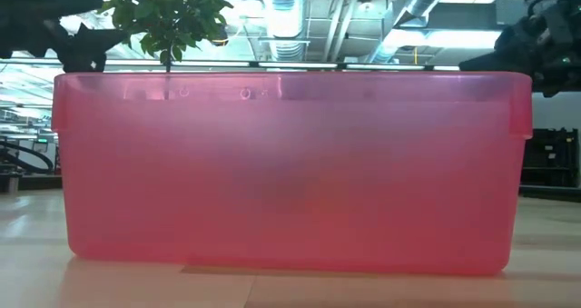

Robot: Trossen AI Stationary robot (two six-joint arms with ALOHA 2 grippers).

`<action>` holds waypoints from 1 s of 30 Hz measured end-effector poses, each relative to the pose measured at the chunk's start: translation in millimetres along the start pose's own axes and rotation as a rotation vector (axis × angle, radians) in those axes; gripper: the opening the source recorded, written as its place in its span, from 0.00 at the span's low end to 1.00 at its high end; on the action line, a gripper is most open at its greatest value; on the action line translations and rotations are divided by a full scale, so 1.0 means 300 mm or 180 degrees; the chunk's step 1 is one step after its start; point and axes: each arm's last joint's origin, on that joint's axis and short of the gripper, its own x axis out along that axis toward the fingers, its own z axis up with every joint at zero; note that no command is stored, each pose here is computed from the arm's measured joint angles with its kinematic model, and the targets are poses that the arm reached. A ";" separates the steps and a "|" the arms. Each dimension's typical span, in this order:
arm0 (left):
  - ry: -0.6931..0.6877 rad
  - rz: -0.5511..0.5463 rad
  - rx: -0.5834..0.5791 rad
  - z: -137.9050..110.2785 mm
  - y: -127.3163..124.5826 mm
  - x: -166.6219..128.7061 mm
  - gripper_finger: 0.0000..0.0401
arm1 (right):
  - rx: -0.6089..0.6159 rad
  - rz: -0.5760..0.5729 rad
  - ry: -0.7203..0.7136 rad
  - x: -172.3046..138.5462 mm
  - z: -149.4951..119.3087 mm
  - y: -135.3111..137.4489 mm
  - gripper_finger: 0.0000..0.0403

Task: Pick and place medicine bottles into bin by pill shape (circle, oval)
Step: Return to Home Position

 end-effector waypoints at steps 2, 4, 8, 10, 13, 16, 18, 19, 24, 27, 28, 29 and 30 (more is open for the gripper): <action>-0.0014 0.0060 0.0102 0.001 0.002 0.000 0.53 | 0.0008 -0.0048 -0.0009 0.001 0.000 -0.001 0.51; -0.0018 0.0087 0.0122 0.001 0.003 0.000 0.53 | 0.0017 -0.0044 0.0000 0.001 -0.001 -0.001 0.51; -0.0021 0.0088 0.0020 0.001 0.003 0.000 0.53 | 0.0028 -0.0044 0.0001 0.001 -0.002 -0.001 0.51; -0.0020 0.0089 0.0026 0.001 0.003 0.000 0.53 | 0.0032 -0.0045 0.0004 0.001 -0.002 -0.001 0.51; -0.0019 0.0089 0.0031 0.000 0.003 0.000 0.53 | 0.0035 -0.0045 0.0008 0.001 -0.002 -0.002 0.51; -0.0019 0.0089 0.0017 0.000 0.003 0.000 0.53 | 0.0038 -0.0046 0.0011 0.001 -0.003 -0.002 0.51; -0.0018 0.0090 0.0031 0.000 0.003 0.000 0.53 | 0.0043 -0.0048 0.0016 0.001 -0.004 -0.002 0.51; -0.0018 0.0090 0.0036 0.000 0.003 0.000 0.53 | 0.0044 -0.0048 0.0016 0.001 -0.004 -0.002 0.51; -0.0017 0.0090 0.0019 -0.001 0.003 0.000 0.53 | 0.0044 -0.0048 0.0016 0.001 -0.004 -0.002 0.51; -0.0017 0.0090 0.0015 -0.001 0.003 0.000 0.53 | 0.0044 -0.0048 0.0016 0.001 -0.004 -0.002 0.51; -0.0017 0.0090 0.0015 -0.001 0.003 0.000 0.53 | 0.0044 -0.0048 0.0016 0.001 -0.004 -0.002 0.51; -0.0017 0.0090 0.0016 -0.001 0.003 0.000 0.53 | 0.0044 -0.0048 0.0016 0.001 -0.004 -0.002 0.51; -0.0016 0.0090 0.0020 -0.001 0.003 0.000 0.53 | 0.0044 -0.0048 0.0016 0.001 -0.004 -0.002 0.51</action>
